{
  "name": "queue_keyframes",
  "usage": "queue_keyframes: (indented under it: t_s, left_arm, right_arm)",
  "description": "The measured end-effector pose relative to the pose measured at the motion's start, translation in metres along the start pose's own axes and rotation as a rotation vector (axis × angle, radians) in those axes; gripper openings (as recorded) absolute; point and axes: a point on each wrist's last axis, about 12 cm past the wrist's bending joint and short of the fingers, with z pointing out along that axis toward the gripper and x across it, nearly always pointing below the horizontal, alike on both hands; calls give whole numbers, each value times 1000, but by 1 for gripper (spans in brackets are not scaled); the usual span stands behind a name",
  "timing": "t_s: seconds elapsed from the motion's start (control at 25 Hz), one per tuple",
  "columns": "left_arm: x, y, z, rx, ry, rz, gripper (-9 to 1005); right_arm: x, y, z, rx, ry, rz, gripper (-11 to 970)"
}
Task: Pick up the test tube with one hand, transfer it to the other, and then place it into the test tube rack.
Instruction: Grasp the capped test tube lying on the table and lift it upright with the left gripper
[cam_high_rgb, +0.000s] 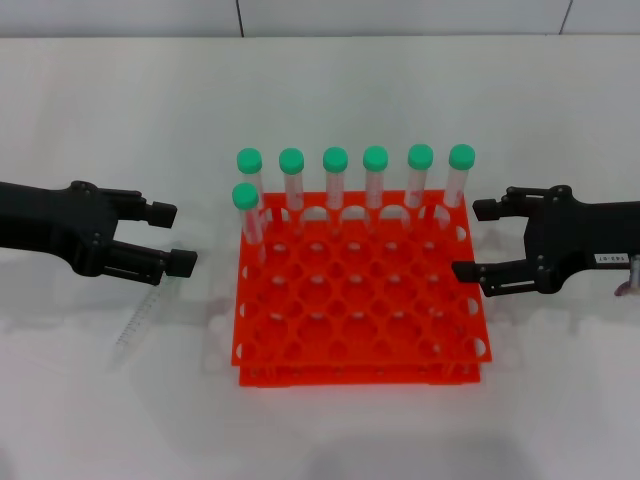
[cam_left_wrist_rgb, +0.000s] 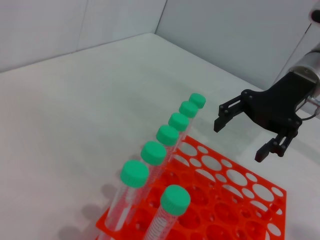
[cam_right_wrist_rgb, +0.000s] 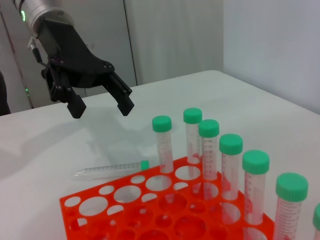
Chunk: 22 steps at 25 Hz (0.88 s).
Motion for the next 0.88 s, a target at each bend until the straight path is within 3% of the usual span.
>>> queue_keyframes:
  t_s: [0.64,0.88]
  left_arm:
    - [0,0,1,2,11,-13,872]
    - [0,3,-3,-13,87,-76,871]
  right_arm:
    - [-1,0,0,0,-6,-5,839]
    - [-3,0,1,-2,-13,-8,839]
